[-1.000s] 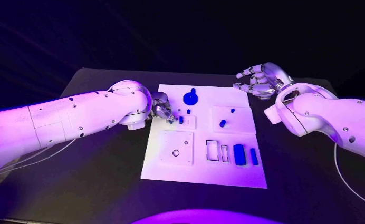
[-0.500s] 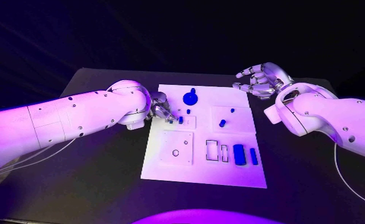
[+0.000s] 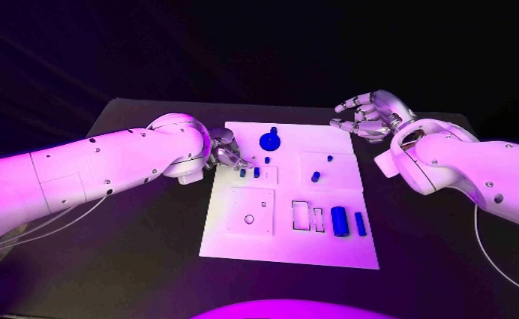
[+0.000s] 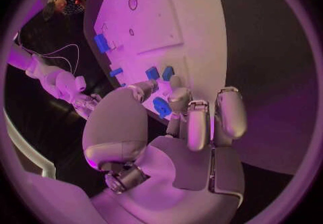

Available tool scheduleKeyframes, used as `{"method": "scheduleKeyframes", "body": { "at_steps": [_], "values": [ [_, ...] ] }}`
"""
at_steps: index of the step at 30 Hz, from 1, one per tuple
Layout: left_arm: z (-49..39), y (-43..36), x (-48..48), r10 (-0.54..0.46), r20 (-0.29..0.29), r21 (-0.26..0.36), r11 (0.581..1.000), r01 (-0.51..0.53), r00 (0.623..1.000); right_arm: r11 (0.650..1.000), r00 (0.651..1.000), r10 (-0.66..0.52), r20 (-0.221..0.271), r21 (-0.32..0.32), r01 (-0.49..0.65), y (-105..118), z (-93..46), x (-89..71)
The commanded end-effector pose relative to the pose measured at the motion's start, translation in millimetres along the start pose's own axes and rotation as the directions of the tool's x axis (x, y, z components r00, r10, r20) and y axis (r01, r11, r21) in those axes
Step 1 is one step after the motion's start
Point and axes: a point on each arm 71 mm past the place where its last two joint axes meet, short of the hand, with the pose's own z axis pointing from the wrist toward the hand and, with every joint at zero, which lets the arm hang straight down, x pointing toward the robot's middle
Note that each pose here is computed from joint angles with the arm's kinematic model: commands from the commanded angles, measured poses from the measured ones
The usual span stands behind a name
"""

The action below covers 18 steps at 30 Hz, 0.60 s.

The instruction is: Assemble the parts on the task board

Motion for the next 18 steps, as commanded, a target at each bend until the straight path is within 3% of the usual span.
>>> {"method": "scheduleKeyframes", "body": {
  "at_steps": [1, 6, 10, 14, 18],
  "values": [
    [-2.3, -4.1, -4.0, -0.117, 0.026, 0.043, 0.992, 0.116, 0.993, 1.0, 1.0, -0.005, -0.008, -0.014, 0.005, 0.9, 0.0, 1.4],
    [-4.5, -5.2, -10.1, -0.226, 0.052, 0.089, 0.971, 0.221, 0.973, 1.0, 1.0, -0.005, -0.008, -0.014, 0.005, 0.7, 0.0, 1.8],
    [-5.7, -6.2, -17.5, -0.286, 0.11, 0.157, 0.951, 0.267, 0.952, 1.0, 1.0, -0.005, -0.007, -0.014, 0.005, 0.4, -0.1, 1.6],
    [-7.1, -15.1, -25.5, -0.269, 0.206, 0.295, 0.934, 0.203, 0.941, 1.0, 1.0, -0.006, -0.002, -0.013, 0.006, -0.7, -0.2, 0.2],
    [-8.6, -30.6, -24.8, -0.209, 0.275, 0.445, 0.893, 0.069, 0.938, 1.0, 1.0, -0.006, 0.002, -0.014, 0.006, -1.4, -0.2, -0.9]
  ]
}}
